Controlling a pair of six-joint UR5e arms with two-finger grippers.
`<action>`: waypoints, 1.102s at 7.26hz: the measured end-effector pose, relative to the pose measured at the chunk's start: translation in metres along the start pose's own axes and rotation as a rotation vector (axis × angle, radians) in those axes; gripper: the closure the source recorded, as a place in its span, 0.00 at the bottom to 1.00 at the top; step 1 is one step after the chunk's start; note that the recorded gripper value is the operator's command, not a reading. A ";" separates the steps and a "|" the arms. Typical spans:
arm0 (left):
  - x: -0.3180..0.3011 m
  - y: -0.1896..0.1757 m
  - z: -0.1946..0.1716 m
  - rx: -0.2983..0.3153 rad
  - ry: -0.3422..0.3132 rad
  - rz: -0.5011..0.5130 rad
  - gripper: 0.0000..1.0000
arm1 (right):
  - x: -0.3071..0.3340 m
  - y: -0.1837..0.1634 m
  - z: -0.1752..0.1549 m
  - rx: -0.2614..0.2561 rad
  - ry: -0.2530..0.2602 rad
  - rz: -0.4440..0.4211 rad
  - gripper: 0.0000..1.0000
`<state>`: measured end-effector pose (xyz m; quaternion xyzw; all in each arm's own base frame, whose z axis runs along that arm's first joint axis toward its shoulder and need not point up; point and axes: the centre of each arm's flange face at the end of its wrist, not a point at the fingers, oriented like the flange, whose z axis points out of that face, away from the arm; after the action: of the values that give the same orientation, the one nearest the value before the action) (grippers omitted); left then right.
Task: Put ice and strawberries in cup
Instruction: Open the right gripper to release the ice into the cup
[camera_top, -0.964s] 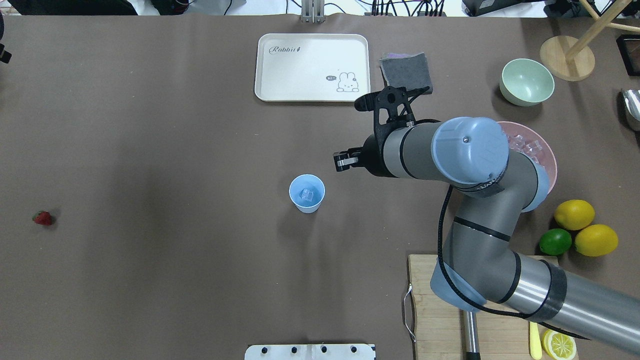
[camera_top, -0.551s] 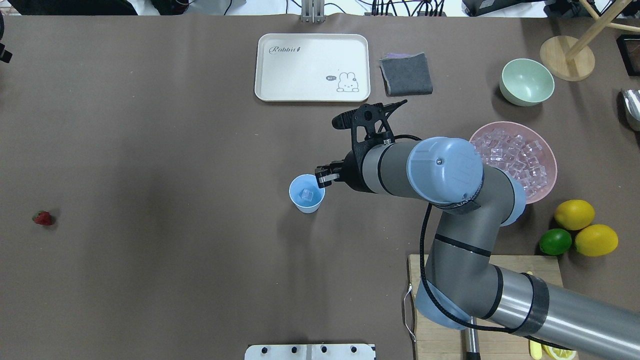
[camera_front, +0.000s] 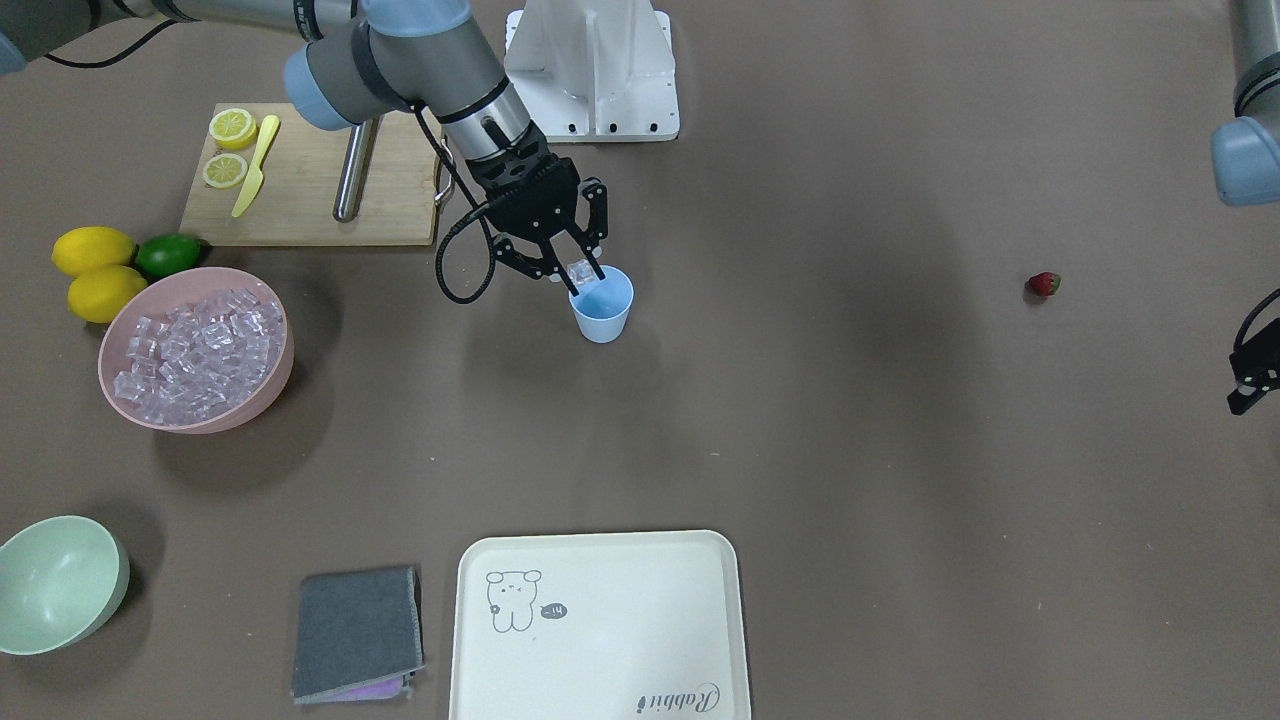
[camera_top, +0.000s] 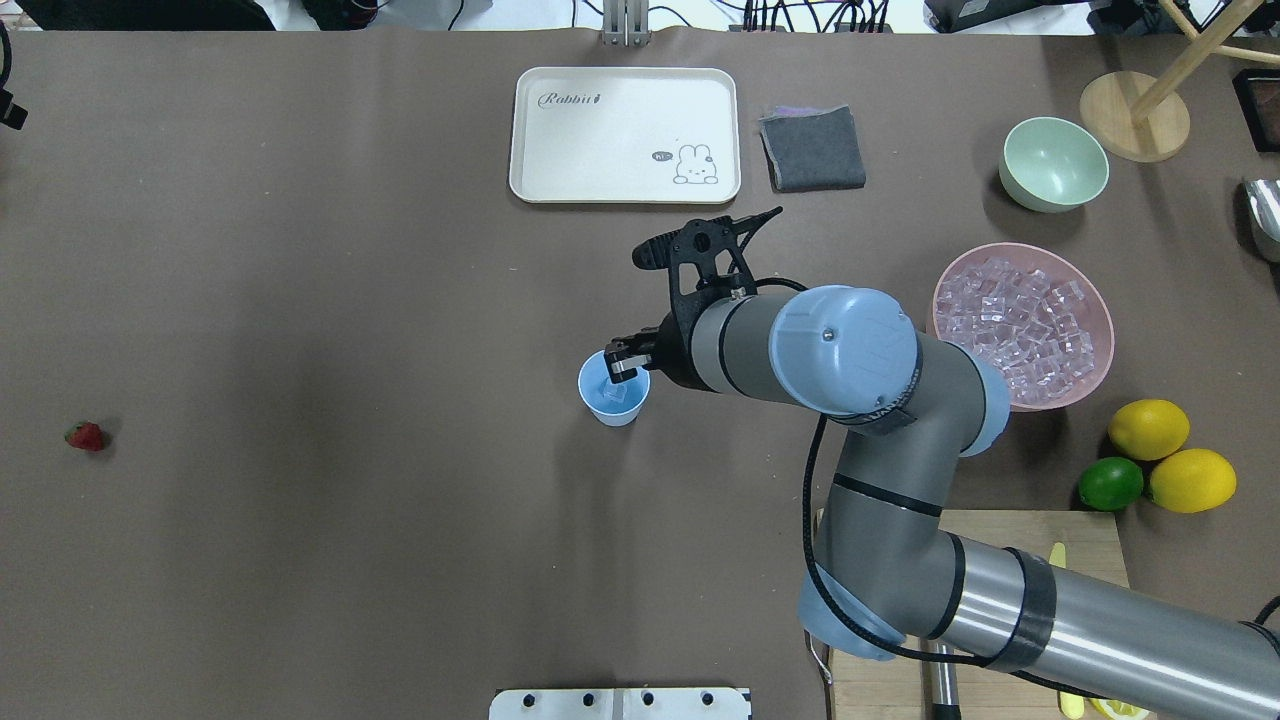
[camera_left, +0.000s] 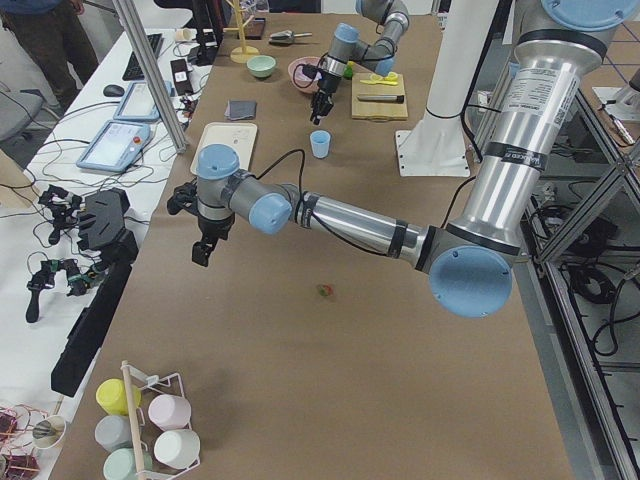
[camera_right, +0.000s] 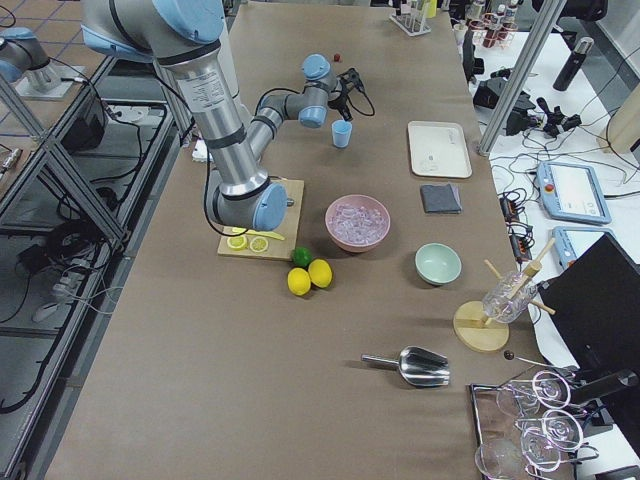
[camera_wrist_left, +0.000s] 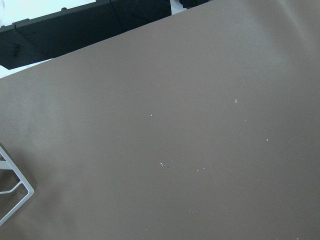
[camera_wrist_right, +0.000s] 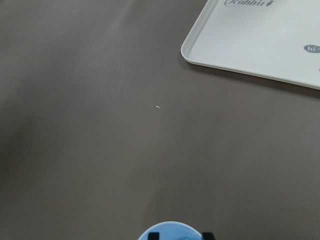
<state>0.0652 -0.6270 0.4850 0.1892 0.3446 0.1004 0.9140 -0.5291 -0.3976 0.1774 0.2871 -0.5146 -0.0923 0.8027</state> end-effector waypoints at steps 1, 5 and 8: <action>0.000 0.001 0.001 -0.002 0.000 -0.001 0.02 | -0.004 -0.001 0.006 -0.004 0.002 -0.004 1.00; -0.001 0.004 0.003 -0.006 0.000 -0.001 0.02 | -0.003 0.005 0.022 -0.010 -0.003 -0.017 0.00; 0.000 0.003 0.003 -0.005 0.001 0.000 0.02 | 0.001 -0.001 0.016 -0.009 -0.019 -0.030 0.00</action>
<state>0.0669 -0.6247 0.4882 0.1870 0.3448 0.1015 0.9143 -0.5428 -0.4050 0.1829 0.2905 -0.5173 -0.1092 0.7976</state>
